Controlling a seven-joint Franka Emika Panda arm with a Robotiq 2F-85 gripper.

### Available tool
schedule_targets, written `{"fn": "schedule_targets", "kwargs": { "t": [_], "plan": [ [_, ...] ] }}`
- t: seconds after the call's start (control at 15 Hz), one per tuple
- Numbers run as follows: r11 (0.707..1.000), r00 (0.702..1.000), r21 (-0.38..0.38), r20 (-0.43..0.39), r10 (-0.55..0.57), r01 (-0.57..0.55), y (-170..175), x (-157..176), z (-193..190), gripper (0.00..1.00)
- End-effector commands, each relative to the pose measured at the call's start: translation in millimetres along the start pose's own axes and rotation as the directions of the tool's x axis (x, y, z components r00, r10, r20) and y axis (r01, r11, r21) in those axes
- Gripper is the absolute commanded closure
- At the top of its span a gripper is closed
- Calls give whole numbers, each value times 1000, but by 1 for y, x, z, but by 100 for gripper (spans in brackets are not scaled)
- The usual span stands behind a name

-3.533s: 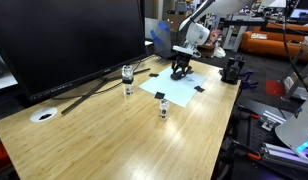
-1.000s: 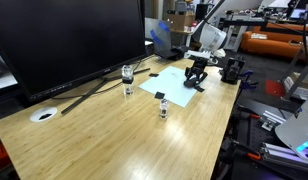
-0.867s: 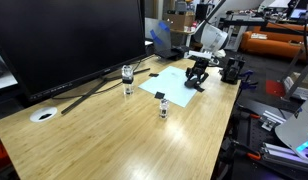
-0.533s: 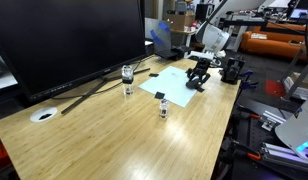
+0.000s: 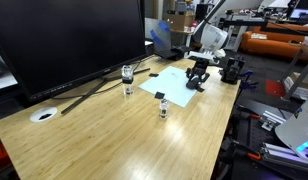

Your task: Use the whiteboard eraser to clean the whiteboard

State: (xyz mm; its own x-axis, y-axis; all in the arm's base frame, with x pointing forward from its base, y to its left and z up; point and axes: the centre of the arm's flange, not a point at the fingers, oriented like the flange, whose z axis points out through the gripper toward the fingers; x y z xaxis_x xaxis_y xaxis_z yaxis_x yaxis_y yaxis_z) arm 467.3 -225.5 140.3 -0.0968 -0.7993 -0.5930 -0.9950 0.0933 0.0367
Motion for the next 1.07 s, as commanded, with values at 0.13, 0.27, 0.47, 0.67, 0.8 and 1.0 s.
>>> {"fn": "schedule_targets", "kwargs": {
  "t": [0.13, 0.27, 0.47, 0.67, 0.8, 1.0],
  "plan": [
    [992, 972, -34, -197, -126, 121, -58, -9, -7, 70],
    [986, 950, -18, -266, -162, 163, -87, -14, -19, 70],
    [978, 933, 6, -299, -199, 210, -121, -16, -31, 70],
    [964, 923, 14, -291, -251, 267, -149, -23, -36, 70],
    [954, 921, 41, -272, -277, 299, -168, -29, -39, 70],
    [939, 920, 88, -245, -304, 334, -189, -32, -45, 70]
  ]
}}
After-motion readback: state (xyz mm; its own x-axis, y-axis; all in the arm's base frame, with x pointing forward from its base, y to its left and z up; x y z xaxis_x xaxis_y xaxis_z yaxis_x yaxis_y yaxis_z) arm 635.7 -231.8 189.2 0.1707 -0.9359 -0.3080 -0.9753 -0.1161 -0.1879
